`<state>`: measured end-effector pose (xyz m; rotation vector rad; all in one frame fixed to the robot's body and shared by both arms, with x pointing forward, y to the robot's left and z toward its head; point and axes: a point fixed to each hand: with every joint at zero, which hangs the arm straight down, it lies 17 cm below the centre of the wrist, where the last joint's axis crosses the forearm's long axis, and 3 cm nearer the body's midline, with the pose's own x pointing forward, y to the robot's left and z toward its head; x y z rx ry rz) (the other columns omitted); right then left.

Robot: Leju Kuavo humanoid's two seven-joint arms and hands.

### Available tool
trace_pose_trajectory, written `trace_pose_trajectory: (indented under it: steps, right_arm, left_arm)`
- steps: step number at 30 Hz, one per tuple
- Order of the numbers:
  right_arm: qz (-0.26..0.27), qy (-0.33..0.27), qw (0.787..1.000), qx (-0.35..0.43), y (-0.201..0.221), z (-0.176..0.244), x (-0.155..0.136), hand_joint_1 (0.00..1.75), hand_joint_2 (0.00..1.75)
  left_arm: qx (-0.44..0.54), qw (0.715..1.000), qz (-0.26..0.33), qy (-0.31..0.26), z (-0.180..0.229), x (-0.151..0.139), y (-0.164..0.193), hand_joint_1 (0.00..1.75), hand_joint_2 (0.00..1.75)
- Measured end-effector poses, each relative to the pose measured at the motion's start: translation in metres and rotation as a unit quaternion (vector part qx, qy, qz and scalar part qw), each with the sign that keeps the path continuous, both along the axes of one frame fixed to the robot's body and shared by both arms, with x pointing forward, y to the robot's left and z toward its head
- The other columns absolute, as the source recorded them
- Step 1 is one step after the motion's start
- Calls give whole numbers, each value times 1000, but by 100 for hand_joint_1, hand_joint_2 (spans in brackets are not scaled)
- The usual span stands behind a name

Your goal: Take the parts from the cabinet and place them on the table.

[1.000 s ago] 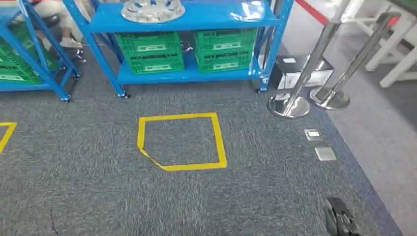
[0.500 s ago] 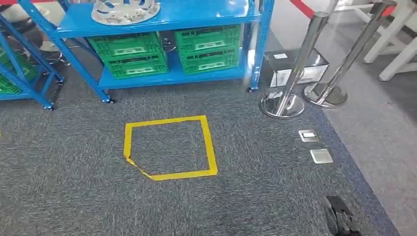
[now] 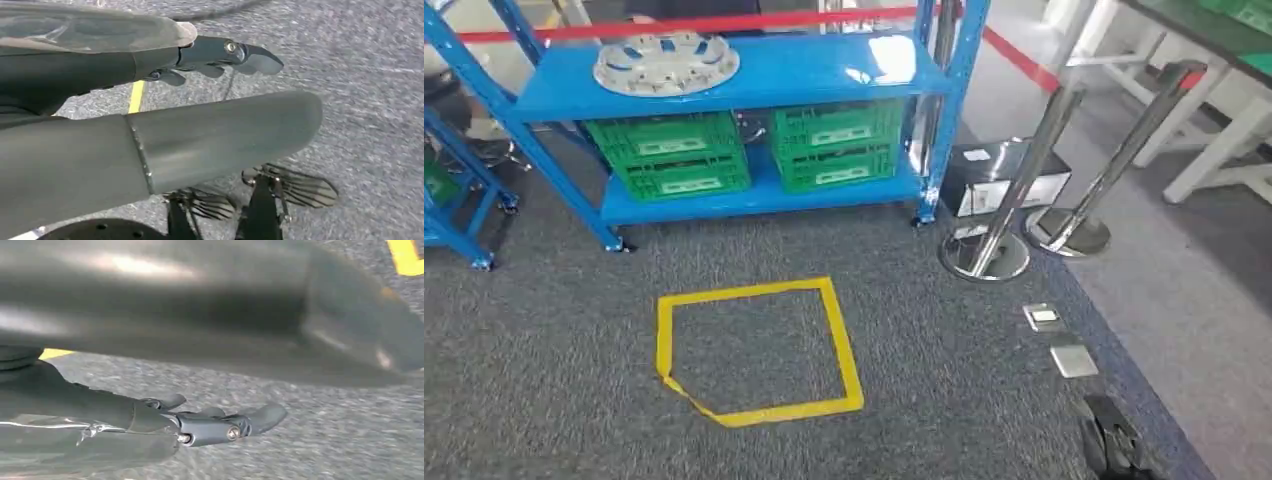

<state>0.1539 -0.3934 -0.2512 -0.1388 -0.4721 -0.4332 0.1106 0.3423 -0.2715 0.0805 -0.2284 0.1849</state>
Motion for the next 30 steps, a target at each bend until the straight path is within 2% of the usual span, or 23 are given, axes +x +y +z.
trace_pose_trajectory:
  steps: [7,30]
  right_arm:
    - [0,10,1000,-2,-3,-3,-12,0,0]
    - [14,1,1000,-4,-1,1,4,0,0]
  left_arm:
    - [-6,1000,0,2,-1,-3,-8,0,0]
    - [-1,1000,5,1,0,-2,-1,0,0]
